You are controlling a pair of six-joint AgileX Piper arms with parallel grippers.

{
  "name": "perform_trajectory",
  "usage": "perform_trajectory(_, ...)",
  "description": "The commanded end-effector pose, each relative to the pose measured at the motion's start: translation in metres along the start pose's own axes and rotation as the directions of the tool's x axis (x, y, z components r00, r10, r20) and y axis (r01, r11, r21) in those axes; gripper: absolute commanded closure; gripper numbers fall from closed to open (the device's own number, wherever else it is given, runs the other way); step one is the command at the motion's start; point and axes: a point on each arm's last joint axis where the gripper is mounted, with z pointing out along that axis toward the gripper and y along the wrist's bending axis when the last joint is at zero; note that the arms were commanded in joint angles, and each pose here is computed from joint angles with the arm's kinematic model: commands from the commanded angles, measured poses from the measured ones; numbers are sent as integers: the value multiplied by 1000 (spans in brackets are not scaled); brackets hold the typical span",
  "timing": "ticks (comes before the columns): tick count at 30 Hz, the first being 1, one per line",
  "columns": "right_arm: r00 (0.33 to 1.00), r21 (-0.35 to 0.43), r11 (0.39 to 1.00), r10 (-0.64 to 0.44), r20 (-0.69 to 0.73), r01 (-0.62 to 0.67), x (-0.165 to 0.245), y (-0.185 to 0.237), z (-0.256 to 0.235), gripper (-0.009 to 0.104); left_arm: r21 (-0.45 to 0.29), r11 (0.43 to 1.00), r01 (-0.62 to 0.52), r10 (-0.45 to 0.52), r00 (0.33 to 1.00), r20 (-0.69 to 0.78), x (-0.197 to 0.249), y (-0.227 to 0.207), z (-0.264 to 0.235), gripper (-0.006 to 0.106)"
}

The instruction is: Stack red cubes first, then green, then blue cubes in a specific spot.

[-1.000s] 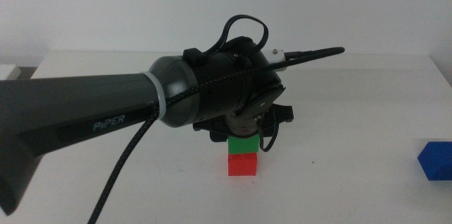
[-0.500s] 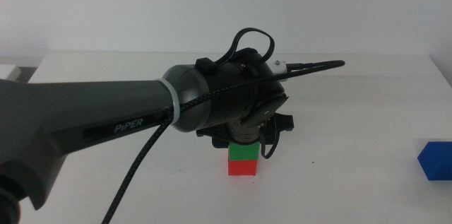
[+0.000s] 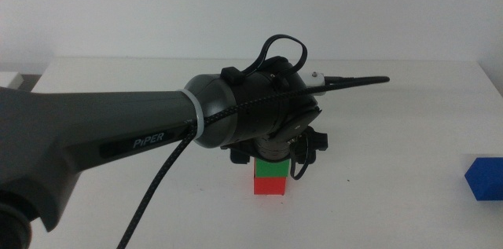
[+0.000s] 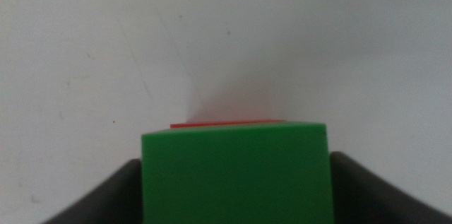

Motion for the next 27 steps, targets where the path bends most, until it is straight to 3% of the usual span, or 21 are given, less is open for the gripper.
perform_trajectory(1, 1000, -3, 1000, -17, 11, 18, 0, 0, 0, 2, 2, 999, -32, 32, 999, 11, -1, 0, -1, 7)
perform_trajectory(5, 1000, -3, 1000, -17, 11, 18, 0, 0, 0, 2, 23, 994, -102, 100, 992, 73, -9, 5, -25, 7)
perform_trajectory(10, 1000, -3, 1000, -17, 11, 18, 0, 0, 0, 2, 13, 928, -373, 362, 909, 207, -21, 38, -119, 7)
perform_trajectory(13, 1000, -3, 1000, -17, 11, 18, 0, 0, 0, 2, 93, 908, -409, 365, 879, 307, -14, 68, -188, 7)
perform_trajectory(16, 1000, -3, 1000, -17, 11, 18, 0, 0, 0, 2, 123, 863, -490, 413, 824, 389, 5, 106, -241, 7)
perform_trajectory(22, 1000, -3, 1000, -17, 11, 18, 0, 0, 0, 2, 255, 871, -419, 246, 823, 512, 59, 192, -312, 7)
perform_trajectory(27, 1000, -3, 1000, -17, 11, 18, 0, 0, 0, 2, 323, 842, -431, 170, 782, 600, 87, 217, -341, 7)
